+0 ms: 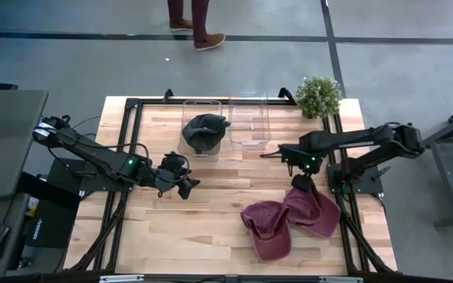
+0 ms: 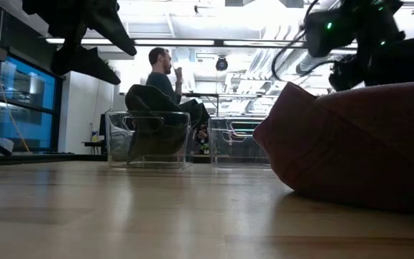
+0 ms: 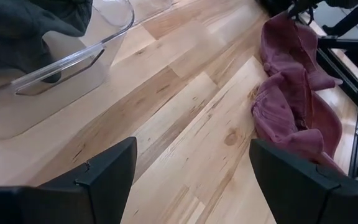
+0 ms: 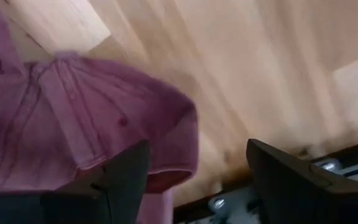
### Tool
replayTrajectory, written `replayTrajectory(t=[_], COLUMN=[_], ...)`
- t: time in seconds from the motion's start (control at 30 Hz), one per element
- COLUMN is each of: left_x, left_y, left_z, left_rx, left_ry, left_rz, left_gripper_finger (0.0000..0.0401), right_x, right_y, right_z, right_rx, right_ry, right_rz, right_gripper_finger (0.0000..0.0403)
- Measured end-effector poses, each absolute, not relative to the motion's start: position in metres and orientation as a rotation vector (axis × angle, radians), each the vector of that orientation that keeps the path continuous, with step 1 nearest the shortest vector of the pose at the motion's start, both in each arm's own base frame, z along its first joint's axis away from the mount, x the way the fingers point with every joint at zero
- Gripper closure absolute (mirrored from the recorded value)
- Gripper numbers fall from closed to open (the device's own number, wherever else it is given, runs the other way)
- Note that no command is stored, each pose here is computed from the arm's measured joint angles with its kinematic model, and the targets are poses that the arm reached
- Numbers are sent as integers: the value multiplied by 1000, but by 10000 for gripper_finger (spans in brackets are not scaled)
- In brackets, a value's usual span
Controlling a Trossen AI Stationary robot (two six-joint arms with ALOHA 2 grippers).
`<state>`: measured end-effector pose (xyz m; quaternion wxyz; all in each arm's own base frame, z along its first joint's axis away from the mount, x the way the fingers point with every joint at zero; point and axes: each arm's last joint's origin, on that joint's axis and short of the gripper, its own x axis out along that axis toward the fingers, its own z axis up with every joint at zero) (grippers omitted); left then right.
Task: Pick & Place hat
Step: Put the right red cap into the right transparent bin
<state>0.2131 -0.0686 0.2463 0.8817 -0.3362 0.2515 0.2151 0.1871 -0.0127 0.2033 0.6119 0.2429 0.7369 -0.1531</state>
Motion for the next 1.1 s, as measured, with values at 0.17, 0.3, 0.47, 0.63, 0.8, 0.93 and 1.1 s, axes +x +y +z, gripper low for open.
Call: replayTrajectory(t=[0.17,0.3,0.47,0.63,0.8,0.93,1.1], left_x=[212,212,212,211,211,210,210], left_y=[-69,-69,-69,-68,-68,-69,-69], left_z=[245,245,244,244,244,243,242], left_rx=[-703,-703,-696,-691,-691,-699,-709], left_ry=[548,549,560,569,571,589,597], left_rz=[434,435,440,444,444,431,436], left_gripper_finger=[99,99,99,99,99,99,99], right_x=[191,194,199,204,207,208,207], right_y=[-21,-27,-33,-33,-32,-31,-23], right_z=[190,181,170,162,158,155,150], right_rx=[564,578,620,664,682,673,660], right_ry=[1811,1868,1897,1914,1918,1898,1897], right_rz=[-356,-340,-294,-240,-227,-222,-221], right_gripper_finger=[139,139,139,139,139,139,139])
